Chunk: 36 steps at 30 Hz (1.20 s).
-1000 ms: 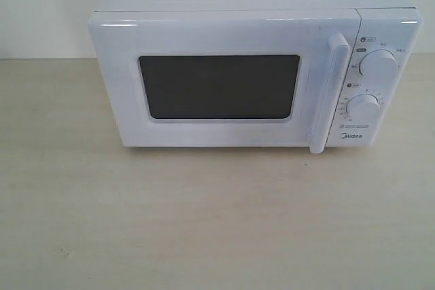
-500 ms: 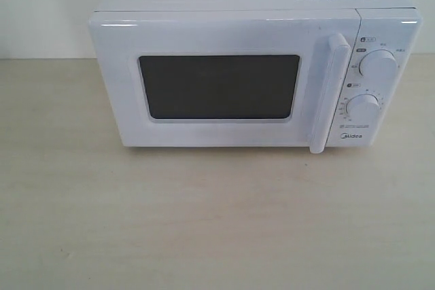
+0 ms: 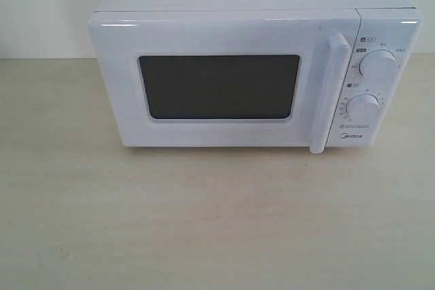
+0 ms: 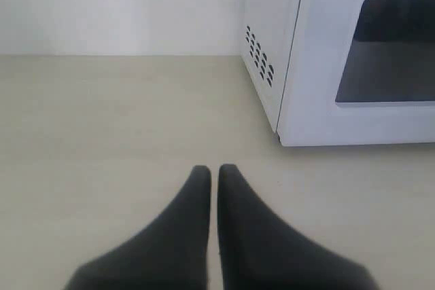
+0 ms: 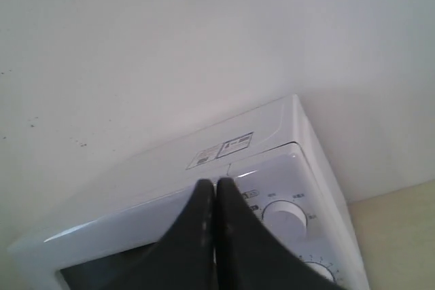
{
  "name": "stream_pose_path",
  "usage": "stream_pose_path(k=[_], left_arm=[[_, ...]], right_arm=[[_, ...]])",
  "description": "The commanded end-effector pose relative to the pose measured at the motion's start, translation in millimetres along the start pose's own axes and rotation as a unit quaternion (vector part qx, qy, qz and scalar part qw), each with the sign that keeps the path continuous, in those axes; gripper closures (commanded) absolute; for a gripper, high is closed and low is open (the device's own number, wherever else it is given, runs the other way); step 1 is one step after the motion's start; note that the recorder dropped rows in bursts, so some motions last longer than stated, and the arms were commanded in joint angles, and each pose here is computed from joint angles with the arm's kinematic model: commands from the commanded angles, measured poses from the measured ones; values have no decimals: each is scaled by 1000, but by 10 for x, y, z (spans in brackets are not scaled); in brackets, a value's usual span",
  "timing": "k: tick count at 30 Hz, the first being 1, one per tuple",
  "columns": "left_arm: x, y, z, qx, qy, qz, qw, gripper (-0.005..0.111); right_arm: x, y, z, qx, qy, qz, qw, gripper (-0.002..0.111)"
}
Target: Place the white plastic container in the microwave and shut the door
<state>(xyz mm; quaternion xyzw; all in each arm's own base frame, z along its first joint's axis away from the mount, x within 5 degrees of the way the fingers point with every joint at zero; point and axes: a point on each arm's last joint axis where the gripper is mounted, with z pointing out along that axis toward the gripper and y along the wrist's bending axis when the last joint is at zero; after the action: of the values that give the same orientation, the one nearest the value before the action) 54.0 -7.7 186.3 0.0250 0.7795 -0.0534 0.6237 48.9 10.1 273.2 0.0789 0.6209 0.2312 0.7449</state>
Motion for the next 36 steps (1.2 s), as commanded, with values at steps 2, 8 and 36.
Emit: stream_pose_path(k=[2, 8, 36], left_arm=[[8, -1, 0, 0, 0, -9, 1000, 102], [8, -1, 0, 0, 0, -9, 1000, 102], [8, -1, 0, 0, 0, -9, 1000, 102]], right_arm=[[25, 33, -8, -19, 6, -14, 1000, 108], [74, -19, -10, 6, 34, -71, 997, 108], [753, -382, -137, 72, 191, -163, 965, 108]])
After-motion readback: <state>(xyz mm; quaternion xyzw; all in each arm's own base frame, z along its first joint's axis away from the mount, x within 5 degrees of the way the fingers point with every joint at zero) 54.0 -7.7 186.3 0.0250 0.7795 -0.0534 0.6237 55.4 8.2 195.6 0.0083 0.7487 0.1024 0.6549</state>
